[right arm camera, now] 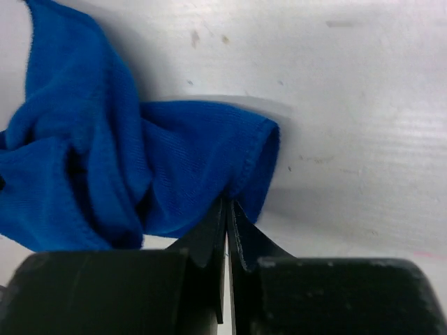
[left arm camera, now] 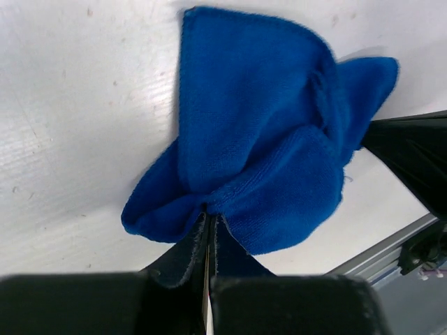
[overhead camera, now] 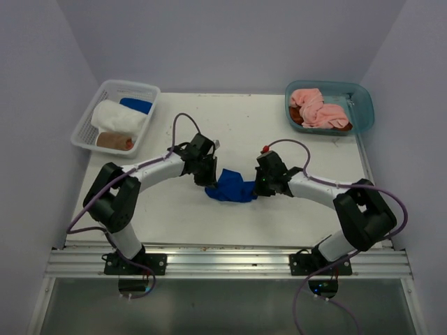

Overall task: Roll the towels
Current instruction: Flatten the towel

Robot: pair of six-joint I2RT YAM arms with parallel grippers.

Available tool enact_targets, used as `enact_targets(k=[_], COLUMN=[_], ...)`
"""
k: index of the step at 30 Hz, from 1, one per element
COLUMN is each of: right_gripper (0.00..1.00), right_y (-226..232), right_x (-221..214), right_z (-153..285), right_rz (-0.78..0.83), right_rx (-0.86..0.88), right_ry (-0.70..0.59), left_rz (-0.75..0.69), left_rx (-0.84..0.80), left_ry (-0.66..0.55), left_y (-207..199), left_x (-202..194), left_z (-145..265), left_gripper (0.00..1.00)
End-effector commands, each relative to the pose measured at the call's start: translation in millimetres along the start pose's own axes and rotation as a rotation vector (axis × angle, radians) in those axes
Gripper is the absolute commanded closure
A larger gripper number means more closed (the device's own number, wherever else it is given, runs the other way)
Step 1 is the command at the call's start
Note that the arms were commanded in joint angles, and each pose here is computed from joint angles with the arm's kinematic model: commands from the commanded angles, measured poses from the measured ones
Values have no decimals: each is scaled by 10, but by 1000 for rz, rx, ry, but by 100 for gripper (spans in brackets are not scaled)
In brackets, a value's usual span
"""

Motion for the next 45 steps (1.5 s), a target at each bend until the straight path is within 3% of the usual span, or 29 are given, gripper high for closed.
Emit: enact_targets(k=[1,5,9,14,15,17,18,19,20,21,22,23,26,32,39,45], right_gripper=[100,100,100,100,100,100,100,100,93,78,67,58,55,57,57,52], right_y=[318,415,486,389,327,227,131,88,52,-70,-147,-209,-476,-648,-594,-531], right_x=[485,1023,1532,1433,1331,1139,947,835,707,443,286,153,-220,-169,-16,189], right_z=[105,637,1491,2213,2158,2216,1991,1896,1763,1434,1290,1166,905,1144,1123,1259], right_rz=[12,47,65,52,43,15,-6,-18,-26,-53,-68,-81,-128,-165,-123,-112], right_rx=[83,59,86,121,113,125,109,114,121,87,54,29,-93,-175,-216,-209], right_ry=[-122,-312,-556,-692,-676,-680,-618,-593,-549,-443,-370,-309,-190,-315,-291,-338], left_rz=[-53,-57,-18,33,30,58,80,96,112,140,160,173,201,180,4,-73], left_rx=[-62,-145,-404,-350,-349,-325,-310,-303,-302,-284,-274,-266,-257,-173,-139,-41], left_ry=[-125,-268,-475,-638,-656,-641,-617,-605,-598,-560,-531,-503,-432,-376,-125,-23], left_y=[-295,-434,-417,-71,-70,18,90,136,165,232,278,303,360,368,-384,-575], left_x=[389,798,1166,1241,1188,1101,1030,1014,1022,1038,1046,1060,1110,1004,272,-75], left_z=[252,839,1833,2463,2542,2454,2340,2260,2184,2028,1921,1843,1628,1328,443,-157], left_gripper=[100,100,100,100,100,99,70,50,34,19,17,17,19,38,35,37])
Point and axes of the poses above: each gripper's point midway between its finger pads, its own z axis back along the fingers, its own y axis along the line the jaws close on, x = y × z, the point moved 5 cm from there along z, back along the fingers, and after that the axes turned 7 degrees about z, right-handed, at the moved point
